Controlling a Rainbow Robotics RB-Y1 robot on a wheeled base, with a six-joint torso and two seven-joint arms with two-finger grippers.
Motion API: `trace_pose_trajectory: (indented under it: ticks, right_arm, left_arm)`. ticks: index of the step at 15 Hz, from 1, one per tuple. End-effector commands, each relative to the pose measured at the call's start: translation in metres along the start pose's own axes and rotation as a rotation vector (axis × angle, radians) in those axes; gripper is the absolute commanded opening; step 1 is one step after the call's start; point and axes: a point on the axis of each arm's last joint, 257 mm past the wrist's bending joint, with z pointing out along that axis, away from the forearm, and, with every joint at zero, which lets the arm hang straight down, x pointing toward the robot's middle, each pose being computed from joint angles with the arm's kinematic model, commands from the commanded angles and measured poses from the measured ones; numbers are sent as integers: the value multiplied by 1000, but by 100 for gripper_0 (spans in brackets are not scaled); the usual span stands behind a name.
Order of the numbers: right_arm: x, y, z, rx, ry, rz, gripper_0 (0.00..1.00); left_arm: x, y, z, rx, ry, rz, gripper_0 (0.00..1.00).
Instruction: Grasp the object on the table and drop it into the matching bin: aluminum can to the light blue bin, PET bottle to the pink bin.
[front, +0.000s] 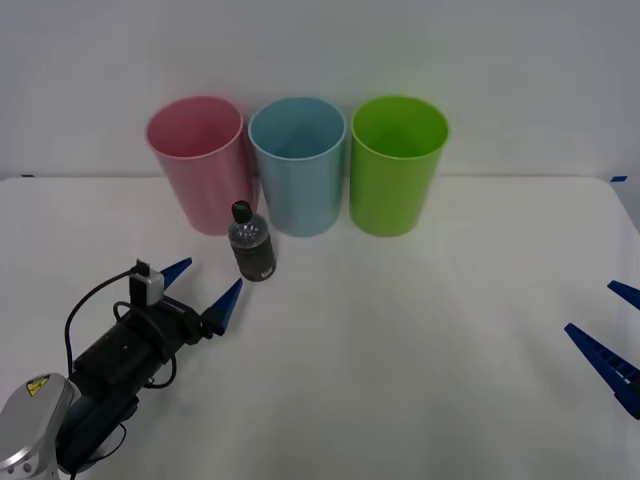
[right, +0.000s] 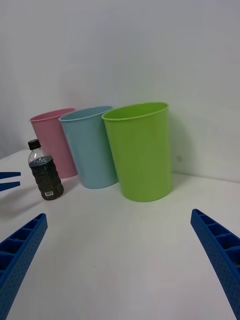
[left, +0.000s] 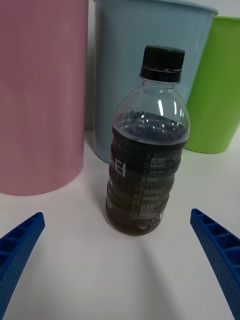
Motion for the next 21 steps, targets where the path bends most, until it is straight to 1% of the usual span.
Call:
trace_pose_trajectory:
  ticks: [1,3,6,8,10,12,16,21]
  right_arm:
    - [0,0,0,0,0,0,100]
    - [0,0,0,0,0,0,100]
    - [0,0,0,0,0,0,100]
    - [0,0,0,0,0,0,100]
    - [0,0,0,0,0,0,100]
    - [0,0,0,0,0,0,100]
    - [0,0,0,0,0,0,100]
    - [0,0,0,0,0,0,100]
  left_arm:
    - [-2,-4,17,-30,9,9,100]
    - [-3,-10,28,-38,15,15,100]
    - [-8,-26,42,-24,8,0,100]
    - [-9,-33,51,-28,5,-7,100]
    - [-10,-34,59,-38,5,-10,100]
    - [-11,-35,69,-41,8,0,100]
    - [-9,-38,86,-24,25,4,100]
    - [-10,-33,97,-36,33,8,100]
